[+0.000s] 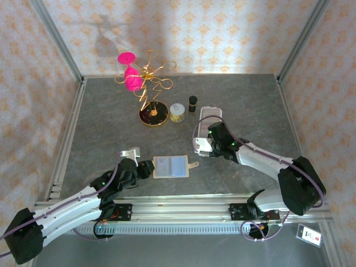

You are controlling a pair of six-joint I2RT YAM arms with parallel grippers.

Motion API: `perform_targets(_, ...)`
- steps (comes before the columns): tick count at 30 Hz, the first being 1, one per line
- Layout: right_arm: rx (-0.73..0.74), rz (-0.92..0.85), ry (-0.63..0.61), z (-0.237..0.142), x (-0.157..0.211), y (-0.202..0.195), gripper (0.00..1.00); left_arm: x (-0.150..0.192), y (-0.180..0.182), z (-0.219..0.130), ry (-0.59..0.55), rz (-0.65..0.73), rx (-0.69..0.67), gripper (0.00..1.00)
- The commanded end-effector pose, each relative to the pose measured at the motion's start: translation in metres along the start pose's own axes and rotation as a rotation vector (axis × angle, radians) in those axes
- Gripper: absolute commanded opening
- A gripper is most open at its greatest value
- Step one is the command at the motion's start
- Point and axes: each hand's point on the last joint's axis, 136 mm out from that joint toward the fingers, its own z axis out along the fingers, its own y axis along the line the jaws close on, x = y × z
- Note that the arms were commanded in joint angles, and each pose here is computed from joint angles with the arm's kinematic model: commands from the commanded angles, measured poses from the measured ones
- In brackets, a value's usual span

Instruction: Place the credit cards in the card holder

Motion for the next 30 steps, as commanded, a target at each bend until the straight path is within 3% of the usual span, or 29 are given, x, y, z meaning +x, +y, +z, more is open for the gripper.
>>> perform_targets(1, 0.07, 0.015, 0.033, -0.009, 0.006, -0.016, 0.1, 0.002, -0.001, 0.001, 0.0, -0.005, 0.013, 0.22)
perform_targets(8, 0.046, 0.039, 0.004, -0.02, 0.002, -0.013, 0.04, 0.002, -0.002, 0.002, -0.002, -0.008, 0.019, 0.22)
perform_targets(18, -0.072, 0.228, -0.192, -0.06, -0.031, 0.004, 0.01, 0.003, -0.002, 0.004, 0.007, -0.007, 0.015, 0.28)
perform_targets(25, -0.117, 0.746, -0.571, -0.115, -0.089, -0.031, 0.0, 0.001, -0.001, 0.005, 0.005, 0.008, -0.002, 0.46)
perform_targets(30, -0.2, 1.336, -0.617, -0.114, -0.088, -0.049, 0.0, 0.004, 0.0, 0.009, 0.034, 0.028, -0.033, 0.55)
